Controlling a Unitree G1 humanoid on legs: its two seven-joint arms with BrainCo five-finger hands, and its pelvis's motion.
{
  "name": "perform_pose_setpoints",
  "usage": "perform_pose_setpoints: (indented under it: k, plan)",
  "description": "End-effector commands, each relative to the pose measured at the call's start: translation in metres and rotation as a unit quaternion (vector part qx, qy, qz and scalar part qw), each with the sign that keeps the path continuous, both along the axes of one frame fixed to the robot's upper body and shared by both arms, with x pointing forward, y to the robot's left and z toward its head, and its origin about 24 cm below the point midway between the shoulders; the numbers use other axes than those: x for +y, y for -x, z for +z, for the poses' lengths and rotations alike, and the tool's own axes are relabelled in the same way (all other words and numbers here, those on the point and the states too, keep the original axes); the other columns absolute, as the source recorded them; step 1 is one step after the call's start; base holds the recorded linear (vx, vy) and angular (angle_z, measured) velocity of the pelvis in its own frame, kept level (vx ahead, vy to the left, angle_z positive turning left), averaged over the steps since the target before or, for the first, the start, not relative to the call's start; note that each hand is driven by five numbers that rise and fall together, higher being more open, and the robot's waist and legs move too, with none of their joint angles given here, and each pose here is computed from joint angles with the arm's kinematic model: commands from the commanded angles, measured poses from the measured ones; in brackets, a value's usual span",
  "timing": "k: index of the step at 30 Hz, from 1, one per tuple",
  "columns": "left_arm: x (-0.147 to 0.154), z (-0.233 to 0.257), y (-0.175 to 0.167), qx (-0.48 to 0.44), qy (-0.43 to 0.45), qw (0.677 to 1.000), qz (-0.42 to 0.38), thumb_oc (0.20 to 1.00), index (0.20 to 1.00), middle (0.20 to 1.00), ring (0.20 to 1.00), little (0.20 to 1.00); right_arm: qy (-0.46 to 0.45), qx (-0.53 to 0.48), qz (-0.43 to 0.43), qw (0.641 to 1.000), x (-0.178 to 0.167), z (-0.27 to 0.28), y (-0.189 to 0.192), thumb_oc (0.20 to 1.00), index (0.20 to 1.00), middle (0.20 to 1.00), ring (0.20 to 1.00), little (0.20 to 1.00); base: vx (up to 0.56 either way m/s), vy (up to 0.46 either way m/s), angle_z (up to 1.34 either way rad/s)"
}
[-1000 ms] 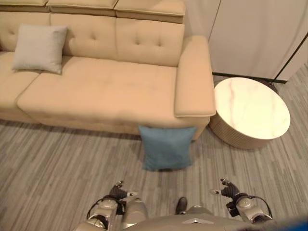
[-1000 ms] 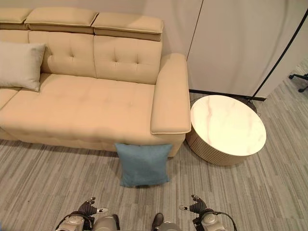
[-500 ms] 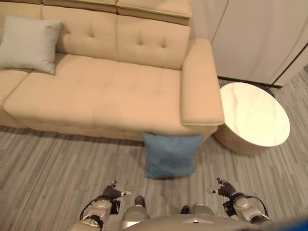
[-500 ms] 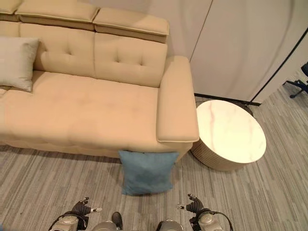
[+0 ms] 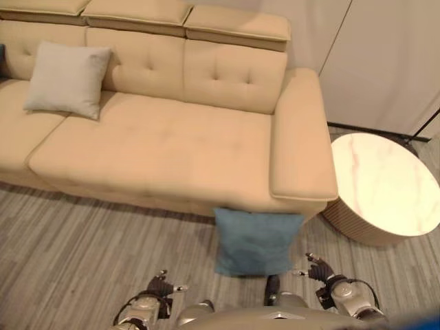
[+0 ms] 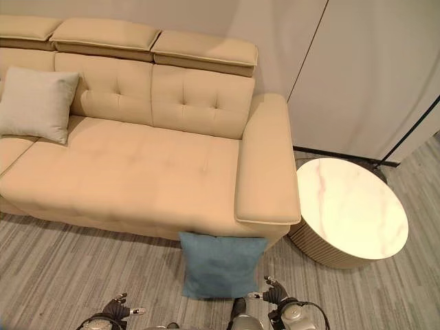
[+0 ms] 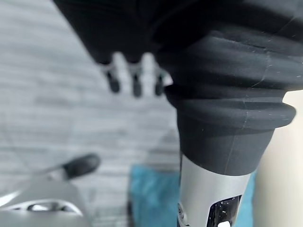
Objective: Pick up all the scattered cushions and arrange them neatly on the sofa.
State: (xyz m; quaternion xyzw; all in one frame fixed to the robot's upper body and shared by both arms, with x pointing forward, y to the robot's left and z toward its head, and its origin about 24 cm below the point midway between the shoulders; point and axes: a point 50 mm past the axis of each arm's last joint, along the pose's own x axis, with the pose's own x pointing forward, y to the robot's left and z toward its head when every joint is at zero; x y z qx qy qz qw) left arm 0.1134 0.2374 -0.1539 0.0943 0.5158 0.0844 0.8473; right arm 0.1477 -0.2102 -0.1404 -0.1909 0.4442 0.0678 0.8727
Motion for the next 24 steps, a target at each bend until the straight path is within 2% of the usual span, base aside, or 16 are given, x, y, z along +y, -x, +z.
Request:
perform_pose_setpoints:
  k: [1,6,8,9,14,16,20,24]
  plan:
    - [0.01,0.01,-0.021,-0.04,-0.017,0.999,-0.002,1.0,1.0,1.0,1.0,1.0,0.013,-0.039,0.018,0.999,-0.002,0.01,-0.019,1.0,1.0,1.0,1.0,1.0,0.01,-0.076,0.2]
    - [0.004,0.02,-0.049,-0.081,-0.025,0.996,-0.025,1.0,1.0,1.0,1.0,1.0,0.019,-0.069,0.003,0.997,-0.007,0.019,-0.035,1.0,1.0,1.0,1.0,1.0,-0.15,-0.055,0.05]
    - [0.006,0.054,-0.107,-0.183,-0.049,0.982,-0.024,1.0,1.0,1.0,1.0,1.0,0.014,-0.154,-0.017,0.988,-0.007,0.047,-0.079,1.0,1.0,1.0,1.0,1.0,-0.48,-0.008,0.11]
    - [0.006,0.054,-0.107,-0.183,-0.049,0.982,-0.024,1.0,1.0,1.0,1.0,1.0,0.014,-0.154,-0.017,0.988,-0.007,0.047,-0.079,1.0,1.0,1.0,1.0,1.0,-0.26,-0.004,0.32]
    - [0.005,0.11,-0.17,-0.325,-0.053,0.944,0.005,1.0,1.0,1.0,1.0,1.0,-0.004,-0.276,-0.033,0.961,-0.001,0.097,-0.133,1.0,1.0,1.0,1.0,1.0,-0.11,-0.027,0.23]
    - [0.006,0.116,-0.176,-0.333,-0.054,0.941,0.011,1.0,1.0,1.0,1.0,1.0,-0.007,-0.287,-0.034,0.957,0.001,0.103,-0.14,1.0,1.0,1.0,1.0,1.0,-0.06,-0.02,0.01]
    - [0.013,0.182,-0.224,-0.444,-0.067,0.893,0.044,1.0,1.0,1.0,1.0,1.0,0.013,-0.395,-0.049,0.917,0.003,0.164,-0.189,1.0,1.0,1.0,1.0,1.0,-0.09,-0.028,0.06]
    - [0.009,0.217,-0.245,-0.487,-0.08,0.869,0.035,1.0,1.0,1.0,1.0,1.0,0.024,-0.449,-0.074,0.89,-0.005,0.203,-0.211,1.0,1.0,1.0,1.0,1.0,-0.02,0.0,-0.04]
